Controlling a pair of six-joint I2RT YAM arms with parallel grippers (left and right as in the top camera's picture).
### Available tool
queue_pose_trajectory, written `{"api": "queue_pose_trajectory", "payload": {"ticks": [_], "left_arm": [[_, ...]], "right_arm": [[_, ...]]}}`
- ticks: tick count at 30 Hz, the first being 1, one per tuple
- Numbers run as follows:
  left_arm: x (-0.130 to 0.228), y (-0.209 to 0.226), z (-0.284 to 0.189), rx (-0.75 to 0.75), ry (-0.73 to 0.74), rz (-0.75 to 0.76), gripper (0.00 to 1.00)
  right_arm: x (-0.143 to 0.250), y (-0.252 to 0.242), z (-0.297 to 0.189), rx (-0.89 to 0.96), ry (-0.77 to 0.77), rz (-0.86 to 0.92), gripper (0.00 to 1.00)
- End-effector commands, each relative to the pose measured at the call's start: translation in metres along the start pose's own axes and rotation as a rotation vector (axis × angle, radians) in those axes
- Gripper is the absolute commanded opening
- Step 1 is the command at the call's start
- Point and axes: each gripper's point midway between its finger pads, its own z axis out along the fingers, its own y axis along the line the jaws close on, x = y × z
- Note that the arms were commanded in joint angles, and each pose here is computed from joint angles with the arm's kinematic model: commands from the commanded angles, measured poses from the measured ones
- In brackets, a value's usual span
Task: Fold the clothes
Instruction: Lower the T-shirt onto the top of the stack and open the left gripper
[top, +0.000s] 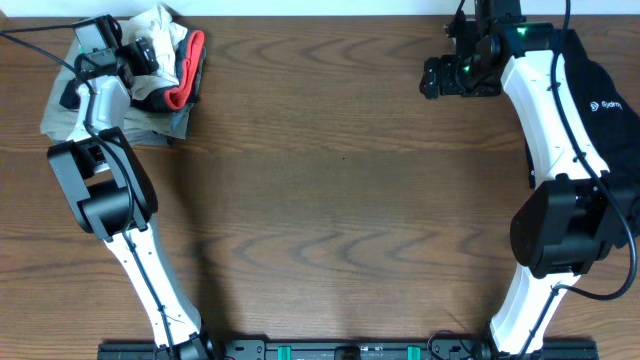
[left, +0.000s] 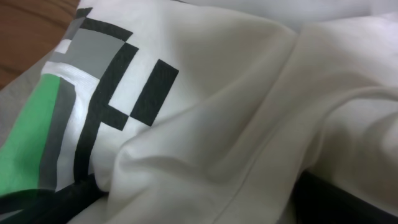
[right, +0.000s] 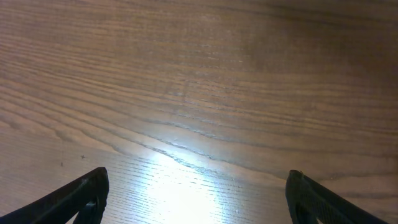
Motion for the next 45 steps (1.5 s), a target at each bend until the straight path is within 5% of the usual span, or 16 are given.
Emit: {"api": "queue_pose_trajectory", "payload": {"ticks": [1, 9, 14, 20, 29, 37, 45], "left_arm": [[0.096, -0.015, 0.036, 0.038, 0.216, 0.003, 0.98], [0.024, -0.017, -0.012, 0.046, 0.090, 0.002, 0.98], [-0.049, -0.017, -0.084, 0.051, -0.045, 0.002, 0.98], [-0.094, -0.016, -0.180, 0.057, -0.113, 0.001, 0.98], [-0.100, -0.011, -0.278, 0.056, -0.105, 0.002, 0.98], [-0.101, -0.010, -0.283, 0.057, -0.107, 0.002, 0.98], [-0.101, -0.010, -0.283, 0.057, -0.107, 0.002, 0.98]], "right_arm": [[0.001, 0.001, -0.001, 0.012, -0.003, -0.018, 0.89], [0.000, 0.001, -0.001, 0.011, -0.006, -0.019, 0.90], [-0.001, 0.001, -0.001, 0.010, -0.011, -0.008, 0.99], [-0.014, 0.003, -0.009, 0.008, -0.067, -0.006, 0.99], [-0.042, 0.020, -0.134, 0.012, -0.349, -0.053, 0.99], [-0.023, 0.039, -0.265, 0.026, -0.624, -0.090, 0.99], [-0.001, 0.049, -0.325, 0.020, -0.754, -0.112, 0.99]]}}
